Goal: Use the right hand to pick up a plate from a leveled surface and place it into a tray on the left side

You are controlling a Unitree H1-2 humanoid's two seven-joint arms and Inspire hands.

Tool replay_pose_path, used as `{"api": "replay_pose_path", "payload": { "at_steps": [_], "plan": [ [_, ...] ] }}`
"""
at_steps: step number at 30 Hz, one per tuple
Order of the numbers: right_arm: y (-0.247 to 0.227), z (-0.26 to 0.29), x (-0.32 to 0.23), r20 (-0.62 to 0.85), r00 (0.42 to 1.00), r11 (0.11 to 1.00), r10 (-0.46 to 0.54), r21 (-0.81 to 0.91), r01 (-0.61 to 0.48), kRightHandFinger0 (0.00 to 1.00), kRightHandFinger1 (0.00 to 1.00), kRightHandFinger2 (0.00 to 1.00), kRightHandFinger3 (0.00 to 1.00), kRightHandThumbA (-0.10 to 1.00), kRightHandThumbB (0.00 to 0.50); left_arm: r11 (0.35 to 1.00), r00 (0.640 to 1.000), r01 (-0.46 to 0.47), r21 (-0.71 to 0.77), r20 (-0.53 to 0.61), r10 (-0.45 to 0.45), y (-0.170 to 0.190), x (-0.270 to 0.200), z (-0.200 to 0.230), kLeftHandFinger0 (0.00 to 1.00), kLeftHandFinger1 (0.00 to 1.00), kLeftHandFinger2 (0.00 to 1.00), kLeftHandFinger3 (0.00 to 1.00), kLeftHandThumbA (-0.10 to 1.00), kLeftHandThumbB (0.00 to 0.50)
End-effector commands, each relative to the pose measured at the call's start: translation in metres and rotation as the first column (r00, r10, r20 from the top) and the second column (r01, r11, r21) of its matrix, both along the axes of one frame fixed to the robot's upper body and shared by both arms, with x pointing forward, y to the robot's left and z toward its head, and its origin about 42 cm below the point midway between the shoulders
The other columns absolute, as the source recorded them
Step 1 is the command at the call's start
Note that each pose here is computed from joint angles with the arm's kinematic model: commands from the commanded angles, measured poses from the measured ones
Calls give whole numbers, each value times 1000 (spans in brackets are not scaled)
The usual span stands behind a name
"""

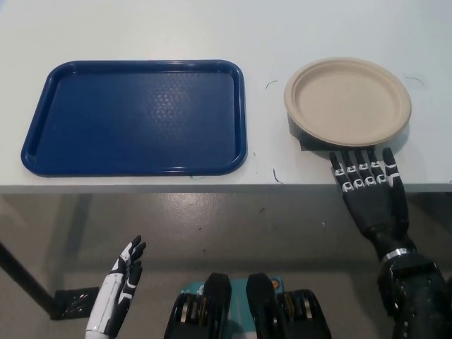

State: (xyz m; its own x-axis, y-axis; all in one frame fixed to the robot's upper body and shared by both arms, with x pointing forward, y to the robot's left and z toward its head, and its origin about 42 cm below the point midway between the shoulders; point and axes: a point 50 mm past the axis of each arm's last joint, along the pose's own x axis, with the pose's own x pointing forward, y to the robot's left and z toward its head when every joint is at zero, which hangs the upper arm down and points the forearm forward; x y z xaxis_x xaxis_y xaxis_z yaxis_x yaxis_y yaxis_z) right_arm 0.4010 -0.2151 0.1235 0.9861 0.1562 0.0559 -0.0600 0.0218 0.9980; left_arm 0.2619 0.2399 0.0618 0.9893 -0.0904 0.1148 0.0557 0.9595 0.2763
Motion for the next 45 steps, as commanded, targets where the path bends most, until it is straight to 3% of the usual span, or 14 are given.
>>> {"api": "replay_pose_path", "payload": {
  "at_steps": [1, 24, 27, 31, 34, 35, 36, 37, 38, 39, 40, 41, 42, 45],
  "plan": [
    [8, 22, 20, 50, 999, 1000, -9, 9, 8, 1000, 1000, 1000, 1000, 1000, 421, 1000, 997, 14, 15, 77, -15, 1, 8, 13, 1000, 1000, 1000, 1000, 1000, 36],
    [8, 14, 58, -46, 999, 998, -18, -58, 15, 1000, 1000, 1000, 1000, 1000, 438, 1000, 996, 19, 2, 86, -19, 0, 14, 17, 1000, 1000, 1000, 1000, 1000, 66],
    [8, 34, 75, -53, 998, 993, -21, -118, 15, 1000, 1000, 1000, 1000, 1000, 478, 1000, 996, 22, 0, 88, -22, 0, 15, 17, 1000, 1000, 1000, 1000, 1000, 66],
    [7, 53, 85, -43, 999, 983, -17, -183, 9, 1000, 1000, 1000, 1000, 1000, 488, 1000, 996, 24, 7, 91, -24, 0, 15, 17, 1000, 1000, 1000, 1000, 1000, 64],
    [5, 68, 97, -195, 979, 974, -52, -228, 7, 1000, 1000, 1000, 1000, 1000, 429, 1000, 995, 23, 8, 96, -24, 1, 17, 18, 1000, 1000, 1000, 1000, 1000, 65],
    [5, 73, 103, -300, 948, 960, -105, -280, 18, 387, 341, 522, 1000, 803, 375, 1000, 995, 22, 11, 99, -23, 1, 18, 20, 1000, 1000, 1000, 1000, 1000, 67],
    [3, 75, 108, -361, 923, 946, -132, -324, 9, 77, 68, 227, 476, 663, 374, 1000, 995, 20, 13, 97, -22, 1, 17, 20, 1000, 1000, 1000, 1000, 1000, 73],
    [1, 75, 109, -386, 915, 952, -118, -307, -7, 3, 3, 91, 236, 521, 150, 1000, 995, 18, 10, 95, -19, 0, 17, 20, 1000, 1000, 1000, 1000, 1000, 87],
    [0, 76, 110, -397, 911, 955, -113, -297, -11, 0, 0, 139, 246, 215, 89, 1000, 995, 17, 10, 97, -18, 0, 17, 20, 1000, 1000, 1000, 1000, 1000, 91],
    [0, 77, 111, -402, 908, 956, -116, -294, -8, 0, 0, 189, 241, 126, 66, 1000, 995, 17, 13, 100, -18, 0, 18, 21, 1000, 1000, 1000, 1000, 1000, 92],
    [0, 76, 109, -410, 905, 956, -115, -293, -11, 0, 0, 313, 524, -47, 28, 1000, 995, 18, 13, 101, -19, 0, 18, 21, 1000, 1000, 1000, 1000, 1000, 93],
    [0, 75, 108, -414, 903, 957, -111, -290, -15, 0, 0, 392, 681, -98, 2, 1000, 995, 20, 13, 101, -21, 0, 18, 21, 1000, 1000, 1000, 1000, 1000, 82],
    [1, 72, 106, -424, 900, 958, -102, -286, -26, 0, 11, 453, 988, -100, 0, 1000, 995, 22, 14, 100, -23, 1, 18, 21, 1000, 1000, 1000, 1000, 1000, 75],
    [3, 67, 102, -453, 888, 959, -82, -278, -53, 0, 62, 512, 1000, -70, 0, 1000, 995, 21, 6, 98, -22, 1, 17, 21, 1000, 1000, 1000, 1000, 1000, 73]
  ]
}}
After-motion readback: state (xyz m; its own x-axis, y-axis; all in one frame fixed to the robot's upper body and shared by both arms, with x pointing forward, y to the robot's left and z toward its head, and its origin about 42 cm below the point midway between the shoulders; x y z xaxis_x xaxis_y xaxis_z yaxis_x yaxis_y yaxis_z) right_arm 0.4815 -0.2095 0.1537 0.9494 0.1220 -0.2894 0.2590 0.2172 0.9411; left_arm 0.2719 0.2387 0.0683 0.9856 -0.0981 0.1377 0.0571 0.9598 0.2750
